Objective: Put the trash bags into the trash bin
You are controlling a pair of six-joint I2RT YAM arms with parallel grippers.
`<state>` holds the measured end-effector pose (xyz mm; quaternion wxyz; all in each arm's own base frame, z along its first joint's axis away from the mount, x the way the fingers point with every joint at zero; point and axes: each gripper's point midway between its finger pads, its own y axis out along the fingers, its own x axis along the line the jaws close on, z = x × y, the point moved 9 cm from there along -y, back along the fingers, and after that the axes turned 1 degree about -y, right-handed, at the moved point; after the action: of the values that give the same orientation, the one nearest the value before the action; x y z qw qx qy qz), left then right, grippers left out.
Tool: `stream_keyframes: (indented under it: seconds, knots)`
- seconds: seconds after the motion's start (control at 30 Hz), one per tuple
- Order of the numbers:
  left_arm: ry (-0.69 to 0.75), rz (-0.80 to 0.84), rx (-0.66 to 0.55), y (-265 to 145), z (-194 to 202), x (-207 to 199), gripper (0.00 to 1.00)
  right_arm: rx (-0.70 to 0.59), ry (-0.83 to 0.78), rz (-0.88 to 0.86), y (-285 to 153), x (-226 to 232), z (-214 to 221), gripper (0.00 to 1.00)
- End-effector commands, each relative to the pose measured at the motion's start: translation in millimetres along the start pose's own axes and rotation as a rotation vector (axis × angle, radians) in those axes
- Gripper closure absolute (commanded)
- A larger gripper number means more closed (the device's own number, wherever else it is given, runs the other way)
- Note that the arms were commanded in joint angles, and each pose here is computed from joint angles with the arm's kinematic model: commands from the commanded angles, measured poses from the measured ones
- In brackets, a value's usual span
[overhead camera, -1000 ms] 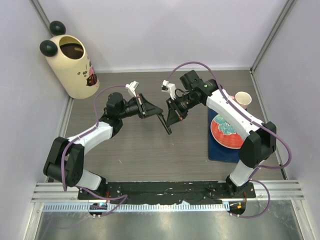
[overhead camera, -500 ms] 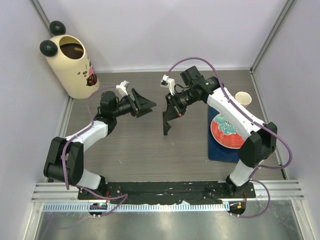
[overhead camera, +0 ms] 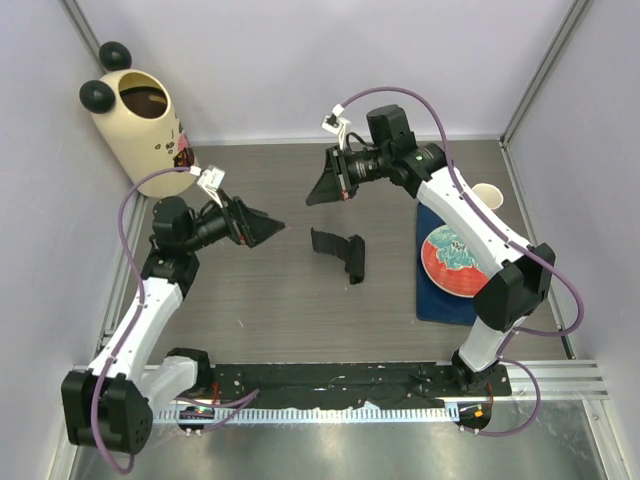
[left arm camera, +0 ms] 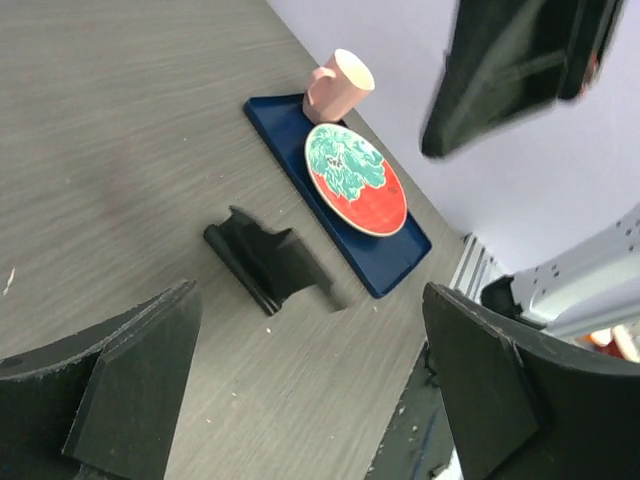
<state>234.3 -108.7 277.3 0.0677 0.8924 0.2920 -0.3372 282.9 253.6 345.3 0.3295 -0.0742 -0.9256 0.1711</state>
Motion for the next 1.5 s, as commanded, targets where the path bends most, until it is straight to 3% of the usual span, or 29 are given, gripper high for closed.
stream_keyframes:
  seconds: [0.0, 0.13, 0.2, 0.23, 0.3, 0.37, 0.4, 0.53, 0.7, 0.93, 1.13, 1.17, 1.2, 1.3, 1.33, 1.37, 1.4, 1.47]
  knots:
    - [0.203, 0.016, -0.008, 2.9, -3.5, -14.3, 0.03, -0.192, 0.004, -0.083, -0.6, 18.7, -44.3, 0.99]
    - [0.287, -0.017, -0.073, 24.7, -15.5, -24.8, 0.02, -0.243, 0.03, -0.105, 1.8, 20.7, -55.6, 0.99]
    - [0.259, -0.09, -0.026, 33.8, -9.5, -13.5, 0.02, -0.209, 0.06, -0.092, 7.4, 13.6, -48.4, 0.99]
    - [0.257, -0.089, -0.005, 36.1, -7.3, -10.1, 0.07, -0.191, 0.078, -0.064, 5.2, 4.4, -44.1, 0.99]
    - [0.254, -0.093, 0.118, 40.2, 9.2, 4.8, 0.14, -0.098, 0.113, 0.031, -1.4, -22.1, -18.5, 0.99]
    - [0.296, -0.068, 0.273, 42.2, 33.0, 11.1, 0.22, -0.078, 0.102, 0.166, -29.1, -58.3, 1.0, 0.81]
    - [0.306, -0.055, 0.336, 46.5, 44.1, 14.4, 0.24, -0.011, 0.174, 0.22, -36.1, -72.6, 26.7, 0.81]
    - [0.412, -0.006, 0.519, 70.9, 89.7, 3.4, 0.22, 0.06, 0.278, 0.399, -73.9, -115.4, 70.8, 0.79]
    - [0.517, 0.001, 0.556, 110.7, 119.5, 6.9, 0.13, 0.054, 0.365, 0.483, -102.9, -139.7, 93.3, 0.78]
    - [0.453, -0.001, 0.576, 159.9, 148.3, 9.5, 0.16, 0.022, 0.379, 0.534, -127.2, -148.3, 96.5, 0.78]
    - [0.389, -0.114, 0.623, 184.9, 165.5, 31.5, 0.17, 0.002, 0.408, 0.533, -140.1, -150.8, 98.4, 0.78]
    - [0.367, -0.126, 0.632, 187.2, 167.5, 33.6, 0.19, -0.001, 0.408, 0.532, -140.9, -151.5, 98.1, 0.78]
    - [0.354, -0.127, 0.643, 191.3, 170.3, 36.7, 0.33, 0.001, 0.4, 0.528, -140.8, -151.0, 97.0, 0.78]
    - [0.325, -0.103, 0.645, 193.4, 167.1, 36.5, 0.61, 0.007, 0.385, 0.521, -141.3, -152.0, 94.7, 0.78]
    - [0.33, -0.09, 0.622, 192.7, 156.5, 34.6, 0.81, -0.01, 0.398, 0.536, -150.3, -156.5, 95.8, 0.78]
    - [0.334, -0.083, 0.624, 190.1, 150.5, 32.5, 0.9, -0.011, 0.395, 0.536, -150.9, -157.4, 95.1, 0.78]
    - [0.378, -0.054, 0.597, 192.4, 136.8, 26.3, 0.97, -0.015, 0.386, 0.534, -152.8, -157.9, 93.5, 0.78]
    - [0.445, 0.009, 0.556, 187.7, 105.3, 5.9, 1.0, -0.019, 0.372, 0.534, -154.6, -158.3, 91.3, 0.76]
